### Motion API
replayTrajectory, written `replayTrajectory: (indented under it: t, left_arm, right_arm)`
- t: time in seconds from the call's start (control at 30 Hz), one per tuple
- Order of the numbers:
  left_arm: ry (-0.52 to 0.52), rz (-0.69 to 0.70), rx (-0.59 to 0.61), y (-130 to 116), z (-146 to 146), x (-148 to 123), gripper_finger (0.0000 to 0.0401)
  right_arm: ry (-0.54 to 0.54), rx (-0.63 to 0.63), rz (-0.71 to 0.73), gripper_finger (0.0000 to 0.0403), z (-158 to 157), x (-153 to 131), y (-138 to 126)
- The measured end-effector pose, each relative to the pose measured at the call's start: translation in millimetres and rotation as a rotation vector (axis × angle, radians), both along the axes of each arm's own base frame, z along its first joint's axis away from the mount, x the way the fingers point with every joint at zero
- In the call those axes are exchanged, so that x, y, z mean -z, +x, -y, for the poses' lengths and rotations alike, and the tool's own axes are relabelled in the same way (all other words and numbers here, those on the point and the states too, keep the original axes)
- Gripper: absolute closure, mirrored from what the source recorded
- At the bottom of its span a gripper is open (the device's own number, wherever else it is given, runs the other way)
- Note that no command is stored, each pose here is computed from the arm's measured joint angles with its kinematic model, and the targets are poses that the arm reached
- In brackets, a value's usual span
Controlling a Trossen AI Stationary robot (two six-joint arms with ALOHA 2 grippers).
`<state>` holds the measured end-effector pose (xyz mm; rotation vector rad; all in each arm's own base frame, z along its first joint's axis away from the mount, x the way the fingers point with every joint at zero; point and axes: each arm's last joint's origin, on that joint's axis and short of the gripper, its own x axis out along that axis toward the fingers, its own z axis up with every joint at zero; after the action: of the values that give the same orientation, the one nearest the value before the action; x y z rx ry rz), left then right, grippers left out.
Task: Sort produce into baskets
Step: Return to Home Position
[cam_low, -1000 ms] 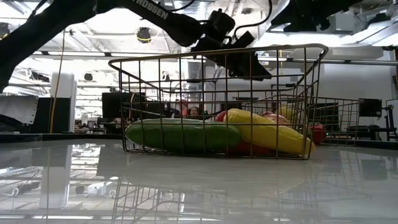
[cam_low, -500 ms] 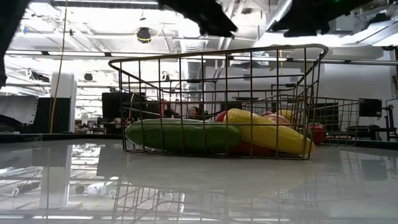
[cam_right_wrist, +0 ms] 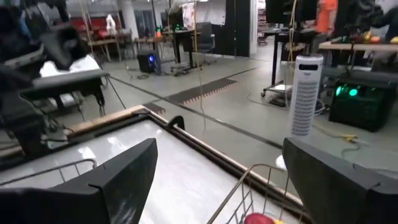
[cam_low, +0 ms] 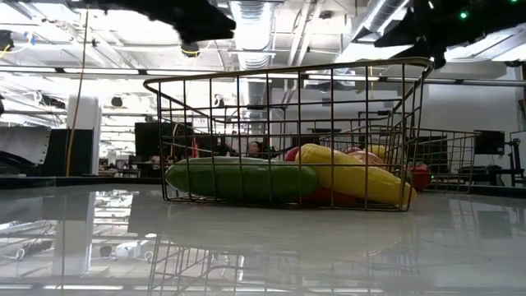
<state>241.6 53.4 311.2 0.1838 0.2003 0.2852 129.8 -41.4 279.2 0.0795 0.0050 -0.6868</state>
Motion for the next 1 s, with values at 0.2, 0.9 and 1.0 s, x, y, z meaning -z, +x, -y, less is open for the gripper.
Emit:
replayTrajectory:
  t: [0.2, 0.9, 1.0]
  left_arm:
    - [-0.046, 0.150, 0.034, -34, 18, 34, 0.0177]
    - [-0.080, 0.241, -0.098, -93, 39, 114, 0.0177]
    - [-0.080, 0.260, -0.109, -103, 39, 116, 0.0177]
  right_arm:
    - [0.013, 0.006, 0.092, 0.0032, 0, 13, -8]
    - [0.115, -0.111, 0.013, 0.0033, -12, 82, -11]
    - [0.099, -0.099, -0.003, 0.0033, -13, 83, -15]
